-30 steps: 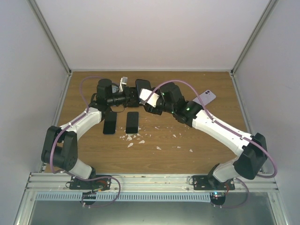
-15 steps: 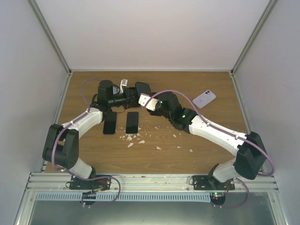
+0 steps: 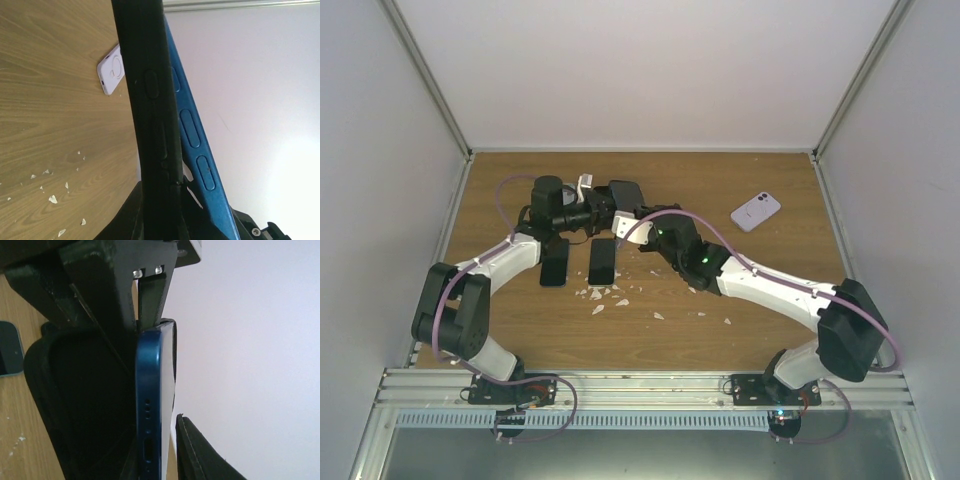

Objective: Take the phone out of the phone case
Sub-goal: Remove the phone case from the phone.

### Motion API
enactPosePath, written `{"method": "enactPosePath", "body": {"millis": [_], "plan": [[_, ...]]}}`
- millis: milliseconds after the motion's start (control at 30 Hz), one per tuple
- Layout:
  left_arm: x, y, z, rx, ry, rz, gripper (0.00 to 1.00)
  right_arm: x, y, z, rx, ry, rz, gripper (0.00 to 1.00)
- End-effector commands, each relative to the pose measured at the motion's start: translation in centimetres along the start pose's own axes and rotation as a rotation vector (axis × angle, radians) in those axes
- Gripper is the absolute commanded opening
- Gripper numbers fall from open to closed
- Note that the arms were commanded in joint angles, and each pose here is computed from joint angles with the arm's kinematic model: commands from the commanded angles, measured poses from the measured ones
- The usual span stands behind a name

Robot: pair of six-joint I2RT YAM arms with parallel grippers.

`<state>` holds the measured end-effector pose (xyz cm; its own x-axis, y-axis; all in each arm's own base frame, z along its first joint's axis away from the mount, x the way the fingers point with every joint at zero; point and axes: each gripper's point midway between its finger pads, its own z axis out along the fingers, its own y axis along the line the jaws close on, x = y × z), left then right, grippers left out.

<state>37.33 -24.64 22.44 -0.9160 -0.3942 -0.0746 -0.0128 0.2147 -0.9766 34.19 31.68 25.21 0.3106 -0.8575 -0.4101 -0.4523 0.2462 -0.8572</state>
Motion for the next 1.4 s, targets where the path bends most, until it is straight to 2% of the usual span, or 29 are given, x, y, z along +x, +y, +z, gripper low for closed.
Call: {"method": "enactPosePath", "body": {"millis": [0,67,167,233,633,933,1167,1367], "plan": [[0.7,-2.2,0.1,0.076,0.024,0.079,0.0,0.5,-1.6,-0.1,0.101,0.024,-0.019,0.17],[0.8,-2.3,0.1,0.077,0.024,0.087,0.0,0.5,-1.5,0.0,0.097,0.024,-0.016,0.16],[0.9,-2.5,-0.1,0.077,0.02,0.103,0.0,0.2,-1.9,0.0,0.099,0.021,0.004,0.04],[0.9,-2.5,-0.2,0.073,0.015,0.109,0.0,-0.2,-2.4,-0.1,0.096,0.014,0.023,0.0],[-2.1,1.3,-1.1,-0.083,-0.119,0.067,0.0,-3.2,-5.1,-2.1,-0.005,-0.05,0.164,0.0],[-4.6,2.5,-2.6,-0.151,-0.199,0.115,0.0,-4.2,-6.5,-3.1,-0.039,-0.079,0.235,0.0],[-5.3,2.7,-2.5,-0.192,-0.208,0.218,0.0,-2.5,-10.8,-2.8,-0.018,-0.075,0.387,0.01],[-5.8,3.0,-0.4,-0.197,-0.157,0.259,0.0,0.2,-13.9,-3.0,-0.001,-0.066,0.501,0.01]]}}
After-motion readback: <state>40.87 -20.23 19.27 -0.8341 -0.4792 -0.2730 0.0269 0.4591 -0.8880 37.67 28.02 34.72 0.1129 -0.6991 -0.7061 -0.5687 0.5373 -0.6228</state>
